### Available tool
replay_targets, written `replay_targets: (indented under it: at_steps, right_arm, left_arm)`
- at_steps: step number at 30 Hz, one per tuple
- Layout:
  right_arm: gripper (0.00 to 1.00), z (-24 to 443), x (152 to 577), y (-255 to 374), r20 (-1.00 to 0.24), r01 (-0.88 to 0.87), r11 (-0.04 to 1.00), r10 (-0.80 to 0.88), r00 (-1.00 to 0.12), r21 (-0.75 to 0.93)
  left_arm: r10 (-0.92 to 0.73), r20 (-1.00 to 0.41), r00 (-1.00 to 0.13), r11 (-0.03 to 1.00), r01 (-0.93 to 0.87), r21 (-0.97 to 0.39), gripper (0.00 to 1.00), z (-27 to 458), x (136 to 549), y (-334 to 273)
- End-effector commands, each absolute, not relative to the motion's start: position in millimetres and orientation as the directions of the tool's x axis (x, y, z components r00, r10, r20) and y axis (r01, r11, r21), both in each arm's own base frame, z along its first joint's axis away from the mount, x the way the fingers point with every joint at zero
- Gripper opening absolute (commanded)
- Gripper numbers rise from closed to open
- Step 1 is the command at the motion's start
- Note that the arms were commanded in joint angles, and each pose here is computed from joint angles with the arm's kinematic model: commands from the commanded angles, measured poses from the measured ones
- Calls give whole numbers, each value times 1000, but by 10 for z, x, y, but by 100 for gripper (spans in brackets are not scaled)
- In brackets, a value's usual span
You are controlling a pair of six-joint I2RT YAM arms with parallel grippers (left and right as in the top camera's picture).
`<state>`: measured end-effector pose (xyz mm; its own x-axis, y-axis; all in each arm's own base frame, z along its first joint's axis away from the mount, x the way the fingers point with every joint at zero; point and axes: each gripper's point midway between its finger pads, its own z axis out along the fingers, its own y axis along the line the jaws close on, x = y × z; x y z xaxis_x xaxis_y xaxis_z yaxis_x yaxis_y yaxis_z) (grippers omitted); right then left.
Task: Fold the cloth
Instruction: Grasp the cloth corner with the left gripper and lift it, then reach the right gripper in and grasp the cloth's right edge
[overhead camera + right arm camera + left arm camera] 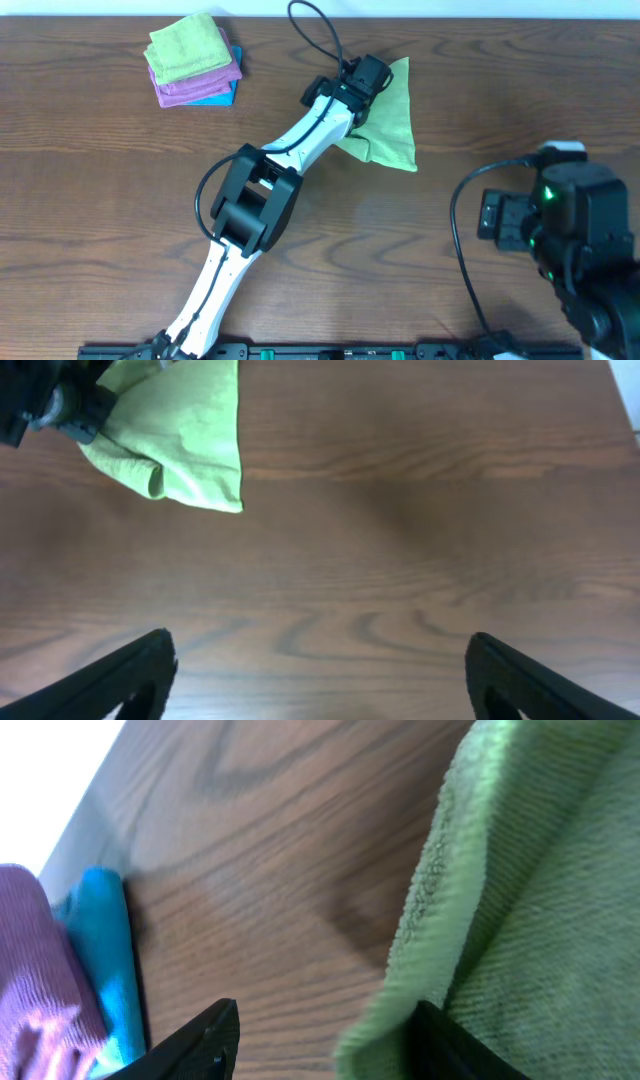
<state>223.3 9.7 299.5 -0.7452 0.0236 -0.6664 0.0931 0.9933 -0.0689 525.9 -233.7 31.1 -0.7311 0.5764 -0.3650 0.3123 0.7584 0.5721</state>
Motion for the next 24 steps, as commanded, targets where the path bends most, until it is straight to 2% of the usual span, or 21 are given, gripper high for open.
replay_targets:
  at_steps: [1,4,6,8,11,12,16,20,24]
  right_arm:
    - [85,2862,2387,216,-635,52,997,-1,-772,-64]
    - [81,2559,2613,393,-578,-19,999,-45,-815,-51]
    - [69,2296,2762,453,-530,-27,998,-51,-847,-52]
    - [32,2088,2873,517,-491,-38,998,-54,-869,-42]
    - [7,1833,3080,645,-461,-57,998,-51,-886,0]
    - [2,1766,3146,678,-457,-64,998,-52,-888,11]
    - [1,1515,3408,797,-437,-90,993,-47,-898,78]
    - [2,1255,3620,1127,-411,-181,950,-63,-909,255]
    - [2,921,3709,1196,-355,-176,944,-69,-932,279]
  left_arm:
    - [508,-420,-752,806,244,539,56,431,5317,-2289]
    - [486,-422,-765,832,256,493,56,376,5310,-2288]
    - [479,-418,-772,838,261,479,56,354,5304,-2274]
    - [470,-419,-777,842,252,477,56,354,5312,-2243]
    - [451,-423,-786,852,237,467,56,349,5323,-2200]
    - [448,-423,-788,854,238,462,56,346,5322,-2198]
    - [430,-421,-799,872,247,423,54,307,5301,-2216]
    - [424,-417,-804,890,285,357,54,249,5269,-2307]
    - [398,-427,-812,903,265,338,55,244,5265,-2318]
